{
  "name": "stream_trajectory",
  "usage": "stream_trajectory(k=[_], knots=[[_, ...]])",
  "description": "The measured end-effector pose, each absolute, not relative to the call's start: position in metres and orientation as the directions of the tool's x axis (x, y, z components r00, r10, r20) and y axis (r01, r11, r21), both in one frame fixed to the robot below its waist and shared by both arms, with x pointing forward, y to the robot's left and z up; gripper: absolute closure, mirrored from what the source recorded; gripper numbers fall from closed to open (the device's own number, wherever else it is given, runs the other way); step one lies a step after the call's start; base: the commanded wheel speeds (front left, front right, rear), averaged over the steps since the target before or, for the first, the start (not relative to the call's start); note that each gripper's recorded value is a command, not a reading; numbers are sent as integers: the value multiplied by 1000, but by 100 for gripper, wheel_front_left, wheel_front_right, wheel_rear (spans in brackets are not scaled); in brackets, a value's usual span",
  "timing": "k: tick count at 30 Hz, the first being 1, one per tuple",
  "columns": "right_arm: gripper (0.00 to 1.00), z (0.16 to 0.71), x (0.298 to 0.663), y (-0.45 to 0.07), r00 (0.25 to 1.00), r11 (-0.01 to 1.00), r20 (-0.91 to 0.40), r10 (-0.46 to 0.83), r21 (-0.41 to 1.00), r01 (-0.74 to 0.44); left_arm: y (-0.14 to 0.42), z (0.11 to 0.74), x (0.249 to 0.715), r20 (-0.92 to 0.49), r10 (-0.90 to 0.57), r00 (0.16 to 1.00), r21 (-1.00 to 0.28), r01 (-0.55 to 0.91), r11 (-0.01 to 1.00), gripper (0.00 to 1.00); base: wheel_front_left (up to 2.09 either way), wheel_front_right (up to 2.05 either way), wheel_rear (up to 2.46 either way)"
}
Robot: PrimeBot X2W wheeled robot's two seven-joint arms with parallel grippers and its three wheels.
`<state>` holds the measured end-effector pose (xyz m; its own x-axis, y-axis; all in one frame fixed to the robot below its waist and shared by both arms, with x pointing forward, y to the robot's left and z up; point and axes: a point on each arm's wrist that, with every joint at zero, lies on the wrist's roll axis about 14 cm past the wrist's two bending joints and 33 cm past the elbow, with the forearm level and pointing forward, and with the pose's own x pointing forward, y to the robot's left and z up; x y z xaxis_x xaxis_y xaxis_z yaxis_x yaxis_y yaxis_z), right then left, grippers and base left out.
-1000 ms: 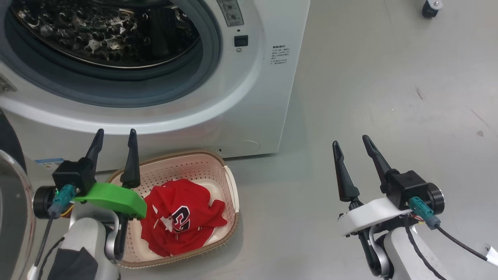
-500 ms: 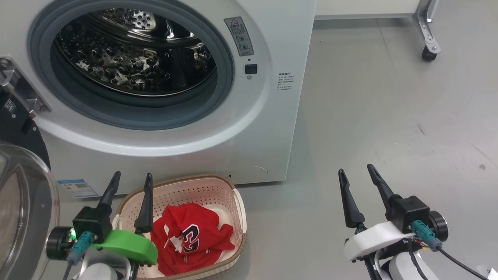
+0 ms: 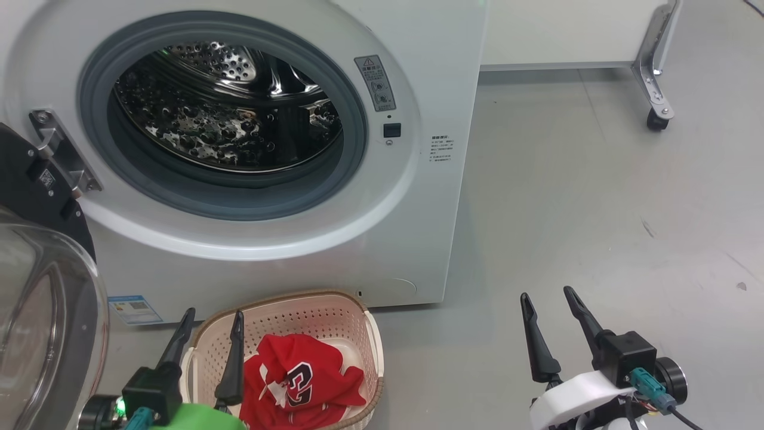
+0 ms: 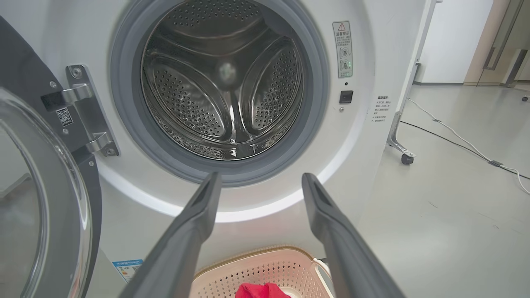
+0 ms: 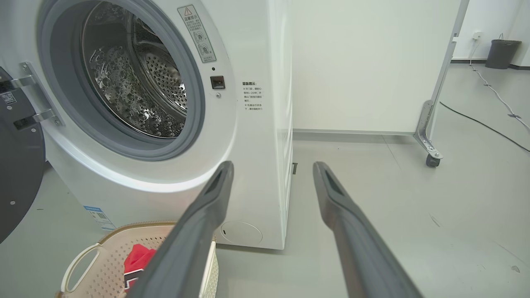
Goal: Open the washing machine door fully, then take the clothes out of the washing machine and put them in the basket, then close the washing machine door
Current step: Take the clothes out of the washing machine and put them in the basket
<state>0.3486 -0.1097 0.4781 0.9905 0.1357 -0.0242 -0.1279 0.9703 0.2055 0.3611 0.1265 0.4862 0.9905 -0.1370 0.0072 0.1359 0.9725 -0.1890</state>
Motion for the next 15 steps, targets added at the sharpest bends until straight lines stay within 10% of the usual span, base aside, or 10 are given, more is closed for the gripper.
stream_trajectory(k=[15], knots=[[0, 478, 344, -107, 990, 968, -24, 139, 213, -131, 130, 488, 343, -6, -114, 993, -197, 110, 974, 0, 0, 0, 0]])
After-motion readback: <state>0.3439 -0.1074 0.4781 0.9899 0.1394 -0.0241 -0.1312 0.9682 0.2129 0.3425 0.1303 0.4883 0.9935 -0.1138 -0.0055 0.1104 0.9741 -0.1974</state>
